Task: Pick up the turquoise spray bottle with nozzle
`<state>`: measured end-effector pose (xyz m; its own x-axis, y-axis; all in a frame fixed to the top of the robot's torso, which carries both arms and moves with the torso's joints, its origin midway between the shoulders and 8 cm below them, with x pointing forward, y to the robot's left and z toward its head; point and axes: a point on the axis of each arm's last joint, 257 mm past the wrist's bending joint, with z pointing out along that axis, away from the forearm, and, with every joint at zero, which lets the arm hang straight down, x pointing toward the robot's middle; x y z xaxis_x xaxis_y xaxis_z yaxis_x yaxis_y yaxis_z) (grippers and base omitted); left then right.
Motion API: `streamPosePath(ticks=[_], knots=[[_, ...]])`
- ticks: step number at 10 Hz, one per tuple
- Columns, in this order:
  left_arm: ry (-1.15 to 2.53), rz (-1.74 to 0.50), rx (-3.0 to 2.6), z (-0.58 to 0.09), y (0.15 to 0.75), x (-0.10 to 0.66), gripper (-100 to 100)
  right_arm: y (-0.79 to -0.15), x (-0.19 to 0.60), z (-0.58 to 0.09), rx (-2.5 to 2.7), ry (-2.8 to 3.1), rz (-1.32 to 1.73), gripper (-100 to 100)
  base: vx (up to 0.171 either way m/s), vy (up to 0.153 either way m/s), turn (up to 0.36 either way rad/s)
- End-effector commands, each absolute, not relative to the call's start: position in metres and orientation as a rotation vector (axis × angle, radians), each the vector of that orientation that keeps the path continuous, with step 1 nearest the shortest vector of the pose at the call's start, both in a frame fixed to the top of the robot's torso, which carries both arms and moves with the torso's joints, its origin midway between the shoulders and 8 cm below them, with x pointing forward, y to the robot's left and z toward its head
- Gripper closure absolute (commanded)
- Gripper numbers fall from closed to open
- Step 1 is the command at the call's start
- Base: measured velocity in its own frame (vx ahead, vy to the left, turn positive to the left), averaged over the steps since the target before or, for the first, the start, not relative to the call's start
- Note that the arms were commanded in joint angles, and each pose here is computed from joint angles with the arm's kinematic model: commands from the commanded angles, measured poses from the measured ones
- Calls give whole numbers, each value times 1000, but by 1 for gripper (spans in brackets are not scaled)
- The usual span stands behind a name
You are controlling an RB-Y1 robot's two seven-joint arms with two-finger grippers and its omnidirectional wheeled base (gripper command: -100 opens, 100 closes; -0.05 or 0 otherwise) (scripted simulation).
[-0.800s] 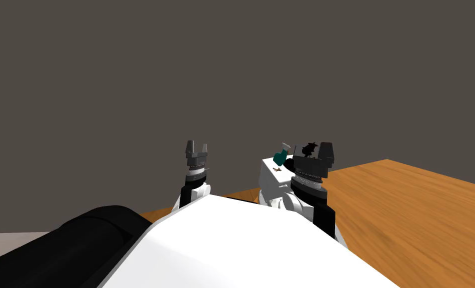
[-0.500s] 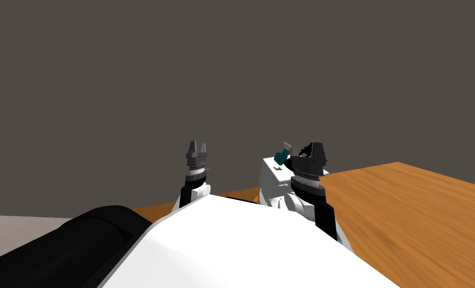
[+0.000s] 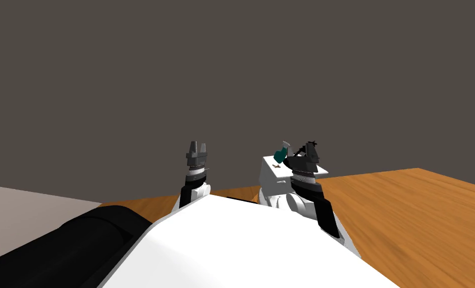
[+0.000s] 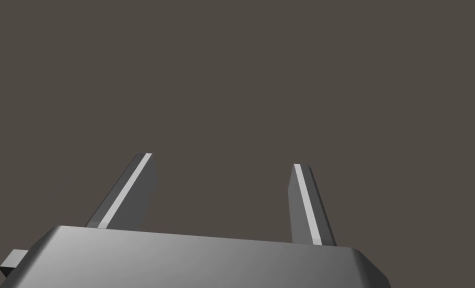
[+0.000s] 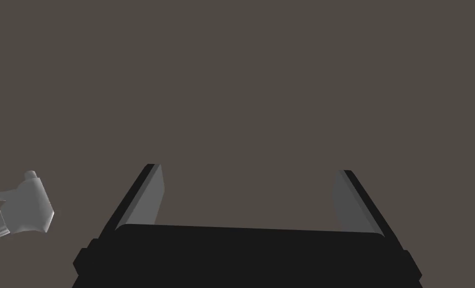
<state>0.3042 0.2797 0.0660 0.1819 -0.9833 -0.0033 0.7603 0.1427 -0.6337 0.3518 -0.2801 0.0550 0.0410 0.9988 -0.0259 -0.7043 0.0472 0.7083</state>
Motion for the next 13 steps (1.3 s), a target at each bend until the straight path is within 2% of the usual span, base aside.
streamPosePath(ticks=[1, 13], knots=[[478, -1328, -569, 66, 280, 304, 0, -285, 361, 45, 650, 646, 1467, -100, -78, -26, 99], [478, -1328, -569, 66, 280, 304, 0, -330, 410, -17, 998, 735, 1632, -100, -77, -22, 103]])
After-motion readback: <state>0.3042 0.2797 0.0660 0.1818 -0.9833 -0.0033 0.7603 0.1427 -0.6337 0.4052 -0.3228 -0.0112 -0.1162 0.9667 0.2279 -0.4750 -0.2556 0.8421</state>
